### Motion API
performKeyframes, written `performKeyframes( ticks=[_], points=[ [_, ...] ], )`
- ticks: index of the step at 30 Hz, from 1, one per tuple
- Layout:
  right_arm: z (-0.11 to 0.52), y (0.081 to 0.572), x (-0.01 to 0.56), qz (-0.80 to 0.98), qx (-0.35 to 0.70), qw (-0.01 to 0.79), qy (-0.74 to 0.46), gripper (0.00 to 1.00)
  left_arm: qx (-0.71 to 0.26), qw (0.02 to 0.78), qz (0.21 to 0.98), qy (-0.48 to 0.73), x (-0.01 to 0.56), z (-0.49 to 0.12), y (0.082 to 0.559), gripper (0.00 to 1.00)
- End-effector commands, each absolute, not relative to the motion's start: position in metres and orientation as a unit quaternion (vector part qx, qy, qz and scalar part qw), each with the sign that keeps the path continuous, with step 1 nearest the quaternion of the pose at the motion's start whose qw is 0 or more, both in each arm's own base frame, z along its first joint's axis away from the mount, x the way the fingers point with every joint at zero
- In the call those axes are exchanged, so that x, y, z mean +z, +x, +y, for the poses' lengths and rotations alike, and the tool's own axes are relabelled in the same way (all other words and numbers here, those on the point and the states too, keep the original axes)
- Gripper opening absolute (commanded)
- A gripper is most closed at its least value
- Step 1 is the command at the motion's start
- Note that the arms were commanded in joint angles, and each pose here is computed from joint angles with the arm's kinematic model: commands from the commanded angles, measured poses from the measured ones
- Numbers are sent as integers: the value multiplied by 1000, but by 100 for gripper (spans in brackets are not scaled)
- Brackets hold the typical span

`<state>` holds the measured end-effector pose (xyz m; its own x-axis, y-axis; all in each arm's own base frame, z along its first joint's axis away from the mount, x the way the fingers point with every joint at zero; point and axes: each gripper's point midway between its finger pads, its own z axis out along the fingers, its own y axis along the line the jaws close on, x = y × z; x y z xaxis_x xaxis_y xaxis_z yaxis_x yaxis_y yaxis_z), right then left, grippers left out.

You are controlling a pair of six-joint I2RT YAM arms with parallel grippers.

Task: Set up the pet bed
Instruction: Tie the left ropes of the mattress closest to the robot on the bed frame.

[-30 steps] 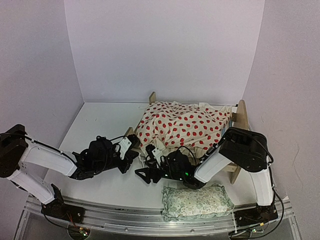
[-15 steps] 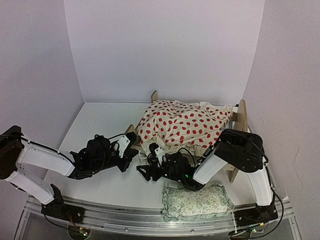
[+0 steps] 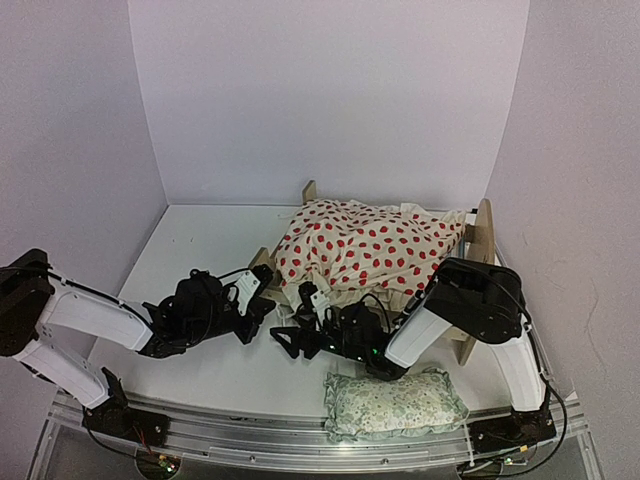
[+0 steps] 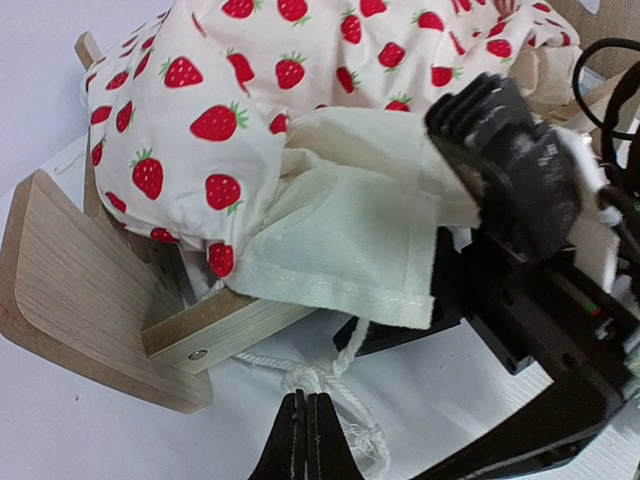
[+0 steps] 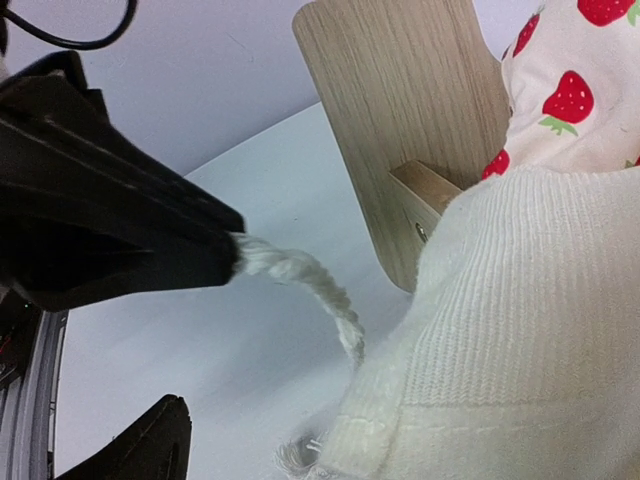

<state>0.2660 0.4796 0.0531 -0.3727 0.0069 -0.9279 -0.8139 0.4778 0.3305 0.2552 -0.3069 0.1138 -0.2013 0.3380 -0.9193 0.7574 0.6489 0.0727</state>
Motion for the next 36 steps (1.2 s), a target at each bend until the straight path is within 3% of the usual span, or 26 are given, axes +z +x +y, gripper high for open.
performKeyframes(
  ticks=[1,15,36],
  points=[
    [486,261,86,674,463,497,-292,82,-223,516,753,342,121,-314,275,0],
    [478,251,93,673,475,485,-294,81,-269,462,762,366,92,-351,292,0],
    [464,240,91,675,468,479,-309,81,-322,365,772,409,64,-379,275,0]
  ],
)
